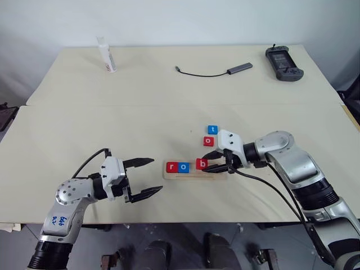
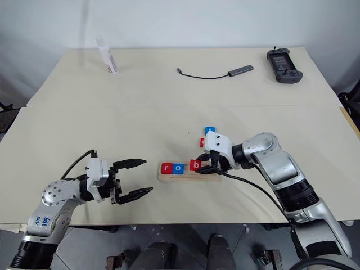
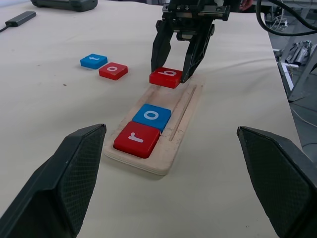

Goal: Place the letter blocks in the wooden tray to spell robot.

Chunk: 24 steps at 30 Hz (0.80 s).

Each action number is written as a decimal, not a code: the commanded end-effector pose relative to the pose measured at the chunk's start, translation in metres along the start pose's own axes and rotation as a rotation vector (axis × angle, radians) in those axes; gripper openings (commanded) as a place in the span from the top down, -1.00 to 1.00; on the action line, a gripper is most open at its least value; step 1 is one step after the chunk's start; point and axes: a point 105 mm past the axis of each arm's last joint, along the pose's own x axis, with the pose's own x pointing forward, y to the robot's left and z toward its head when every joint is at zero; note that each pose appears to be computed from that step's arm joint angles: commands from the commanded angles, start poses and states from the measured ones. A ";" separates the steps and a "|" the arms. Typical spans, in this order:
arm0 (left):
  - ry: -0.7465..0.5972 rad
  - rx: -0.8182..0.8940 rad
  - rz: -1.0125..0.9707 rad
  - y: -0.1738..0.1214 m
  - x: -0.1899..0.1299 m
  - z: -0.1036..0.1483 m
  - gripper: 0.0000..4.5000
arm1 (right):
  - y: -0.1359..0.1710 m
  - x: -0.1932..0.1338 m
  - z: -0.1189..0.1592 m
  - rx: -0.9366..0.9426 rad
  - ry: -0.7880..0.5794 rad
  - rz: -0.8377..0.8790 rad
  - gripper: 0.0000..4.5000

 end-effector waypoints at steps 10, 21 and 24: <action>-0.022 0.050 0.012 0.000 0.001 0.011 -1.00 | 0.002 0.013 0.010 -0.030 -0.012 0.008 0.01; -0.029 0.054 0.001 0.002 0.004 0.011 -1.00 | -0.001 -0.016 0.013 -0.037 -0.036 -0.069 -0.99; -0.030 0.055 0.000 0.004 0.004 0.011 -1.00 | 0.003 -0.023 0.004 -0.001 -0.024 -0.094 -0.69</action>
